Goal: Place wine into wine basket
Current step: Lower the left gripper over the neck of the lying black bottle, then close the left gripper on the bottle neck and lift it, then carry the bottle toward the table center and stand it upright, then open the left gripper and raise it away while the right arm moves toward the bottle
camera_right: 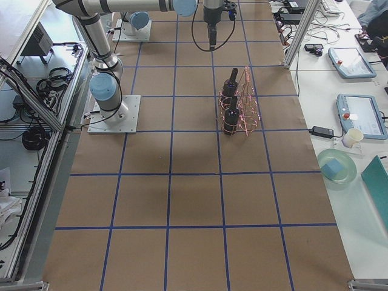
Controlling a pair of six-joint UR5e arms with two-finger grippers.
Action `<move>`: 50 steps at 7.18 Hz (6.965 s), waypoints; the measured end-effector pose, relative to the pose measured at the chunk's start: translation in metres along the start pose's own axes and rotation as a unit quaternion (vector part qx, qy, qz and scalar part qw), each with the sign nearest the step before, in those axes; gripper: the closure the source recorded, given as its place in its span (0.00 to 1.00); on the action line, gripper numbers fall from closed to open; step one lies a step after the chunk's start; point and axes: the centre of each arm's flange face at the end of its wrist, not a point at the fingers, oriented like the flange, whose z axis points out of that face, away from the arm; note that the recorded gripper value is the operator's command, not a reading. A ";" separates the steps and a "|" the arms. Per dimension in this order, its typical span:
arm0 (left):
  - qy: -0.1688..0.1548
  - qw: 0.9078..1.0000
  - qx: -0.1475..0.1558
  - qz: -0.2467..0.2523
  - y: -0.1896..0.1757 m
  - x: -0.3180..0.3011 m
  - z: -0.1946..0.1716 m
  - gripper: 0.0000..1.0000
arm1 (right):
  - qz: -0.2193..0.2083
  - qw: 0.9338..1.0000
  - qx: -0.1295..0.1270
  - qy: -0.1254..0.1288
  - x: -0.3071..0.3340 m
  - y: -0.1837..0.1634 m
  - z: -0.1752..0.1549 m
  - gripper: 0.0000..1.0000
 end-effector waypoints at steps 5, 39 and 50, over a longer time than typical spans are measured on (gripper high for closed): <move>0.011 1.000 -0.015 -0.004 -0.011 -0.009 0.038 0.22 | 0.000 1.000 0.000 0.000 0.001 0.000 0.000 0.01; 0.045 0.987 -0.135 0.081 0.156 0.468 0.046 1.00 | 0.001 1.000 -0.001 -0.001 0.000 0.003 0.002 0.01; 0.039 0.994 -0.103 0.022 0.131 0.451 -0.023 0.00 | 0.001 1.000 -0.002 0.000 -0.001 0.004 0.002 0.01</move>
